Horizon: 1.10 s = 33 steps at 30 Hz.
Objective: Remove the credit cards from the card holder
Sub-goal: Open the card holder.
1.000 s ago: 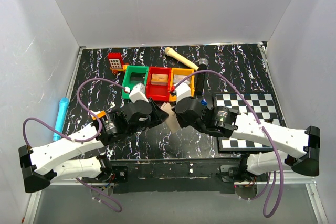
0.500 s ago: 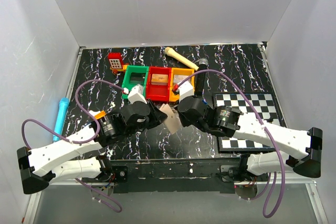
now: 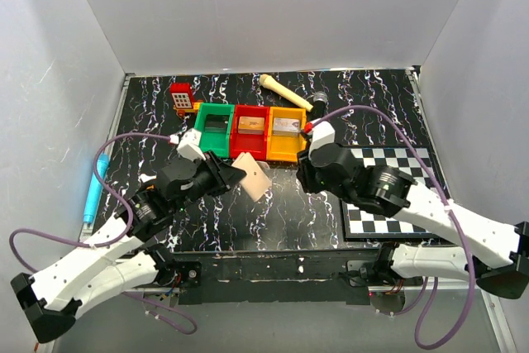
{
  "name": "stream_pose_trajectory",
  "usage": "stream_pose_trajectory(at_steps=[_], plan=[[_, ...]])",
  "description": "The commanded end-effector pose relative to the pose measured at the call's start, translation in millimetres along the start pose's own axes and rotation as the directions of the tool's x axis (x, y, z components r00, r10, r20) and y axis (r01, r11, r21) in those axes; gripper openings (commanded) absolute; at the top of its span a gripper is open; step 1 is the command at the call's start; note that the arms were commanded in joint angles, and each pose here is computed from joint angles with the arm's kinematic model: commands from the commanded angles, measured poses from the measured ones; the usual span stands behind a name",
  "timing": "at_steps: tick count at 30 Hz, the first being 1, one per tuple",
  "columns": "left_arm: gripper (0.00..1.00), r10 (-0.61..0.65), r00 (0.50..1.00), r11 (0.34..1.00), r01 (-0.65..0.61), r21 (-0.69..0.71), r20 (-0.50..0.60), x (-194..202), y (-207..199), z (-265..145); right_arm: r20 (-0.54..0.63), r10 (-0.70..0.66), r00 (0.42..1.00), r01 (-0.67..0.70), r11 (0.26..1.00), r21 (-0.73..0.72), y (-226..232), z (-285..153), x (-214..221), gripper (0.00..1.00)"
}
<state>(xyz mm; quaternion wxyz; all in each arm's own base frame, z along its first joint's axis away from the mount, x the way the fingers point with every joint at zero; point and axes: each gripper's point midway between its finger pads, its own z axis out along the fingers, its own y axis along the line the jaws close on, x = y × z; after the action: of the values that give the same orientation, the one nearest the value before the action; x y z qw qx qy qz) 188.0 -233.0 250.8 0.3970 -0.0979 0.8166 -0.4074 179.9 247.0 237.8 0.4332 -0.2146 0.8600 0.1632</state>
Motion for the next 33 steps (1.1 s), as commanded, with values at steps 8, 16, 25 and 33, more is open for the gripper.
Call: stream_pose_trajectory(at_steps=[8, 16, 25, 33], plan=[[0.00, 0.309, 0.945, 0.867, -0.233, 0.440, -0.108, 16.4, -50.4, -5.7, 0.152, 0.016, 0.988, 0.071, 0.834, -0.547, 75.1, -72.1, -33.8, 0.51], [0.00, 0.395, 0.914, 0.786, -0.280, 0.551, -0.098, 22.6, -67.0, -16.5, 0.092, -0.016, 0.996, 0.073, 0.750, -0.658, 106.2, -73.6, -33.4, 0.39], [0.00, 0.452, 0.888, 0.707, -0.303, 0.639, -0.079, 28.6, -73.3, -31.0, 0.055, 0.039, 0.998, 0.000, 0.817, -0.577, 74.1, -58.7, -18.9, 0.32], [0.00, 0.478, 0.875, 0.575, -0.246, 0.780, -0.077, 36.2, -84.3, -51.3, 0.054, 0.084, 0.995, -0.036, 0.811, -0.584, 59.5, -60.9, -14.6, 0.29]])
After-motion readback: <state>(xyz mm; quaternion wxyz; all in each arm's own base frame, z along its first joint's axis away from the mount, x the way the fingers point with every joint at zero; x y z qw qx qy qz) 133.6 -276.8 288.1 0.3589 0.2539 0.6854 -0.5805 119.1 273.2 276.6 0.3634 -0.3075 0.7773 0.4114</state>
